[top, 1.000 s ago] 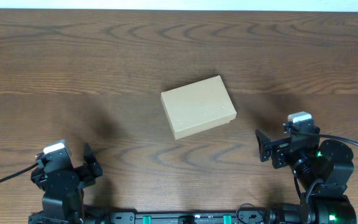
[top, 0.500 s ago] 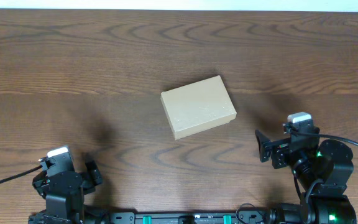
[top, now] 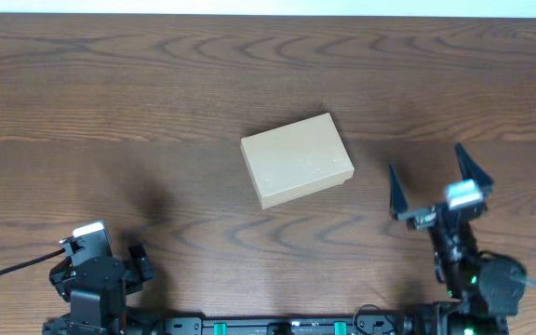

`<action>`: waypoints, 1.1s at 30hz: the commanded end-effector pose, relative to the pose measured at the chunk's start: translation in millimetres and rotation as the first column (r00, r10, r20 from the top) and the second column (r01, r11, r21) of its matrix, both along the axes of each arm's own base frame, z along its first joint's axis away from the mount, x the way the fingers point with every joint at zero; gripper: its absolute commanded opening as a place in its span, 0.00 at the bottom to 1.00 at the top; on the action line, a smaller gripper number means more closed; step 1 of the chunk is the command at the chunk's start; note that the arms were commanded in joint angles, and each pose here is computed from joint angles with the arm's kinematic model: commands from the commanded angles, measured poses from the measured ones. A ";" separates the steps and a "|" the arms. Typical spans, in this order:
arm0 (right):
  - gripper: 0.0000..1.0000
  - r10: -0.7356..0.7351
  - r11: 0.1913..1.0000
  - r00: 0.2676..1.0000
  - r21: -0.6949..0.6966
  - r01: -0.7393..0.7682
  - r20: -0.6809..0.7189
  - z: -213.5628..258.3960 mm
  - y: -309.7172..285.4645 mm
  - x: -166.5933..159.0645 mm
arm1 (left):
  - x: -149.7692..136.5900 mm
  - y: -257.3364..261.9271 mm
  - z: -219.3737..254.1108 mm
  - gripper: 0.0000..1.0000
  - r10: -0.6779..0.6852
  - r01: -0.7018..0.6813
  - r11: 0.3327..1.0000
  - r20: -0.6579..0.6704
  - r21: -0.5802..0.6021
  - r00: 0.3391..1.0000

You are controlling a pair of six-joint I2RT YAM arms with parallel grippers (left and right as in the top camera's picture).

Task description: Pack container

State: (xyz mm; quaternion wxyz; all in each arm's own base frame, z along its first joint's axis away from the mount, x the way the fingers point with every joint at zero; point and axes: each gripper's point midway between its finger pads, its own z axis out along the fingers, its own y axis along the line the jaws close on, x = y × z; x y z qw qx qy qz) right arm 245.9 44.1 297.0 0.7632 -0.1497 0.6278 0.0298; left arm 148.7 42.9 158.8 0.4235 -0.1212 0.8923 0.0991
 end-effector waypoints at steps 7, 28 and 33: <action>0.99 -0.097 0.994 0.989 0.054 0.092 0.115 -29.6 -12.3 -10.3 | -0.3 -0.6 -0.1 0.95 -0.012 0.012 1.000 0.000 0.008 1.000; 0.99 -0.167 0.985 0.982 0.029 0.171 -0.089 -100.1 -22.5 -1.0 | -0.3 -0.6 -0.1 0.95 -0.012 0.012 1.000 0.000 0.007 1.000; 0.99 -0.162 0.986 0.981 0.009 0.164 -0.110 -106.3 -21.0 -0.6 | -0.3 -0.6 -0.1 0.95 -0.012 0.012 1.000 0.000 0.007 1.000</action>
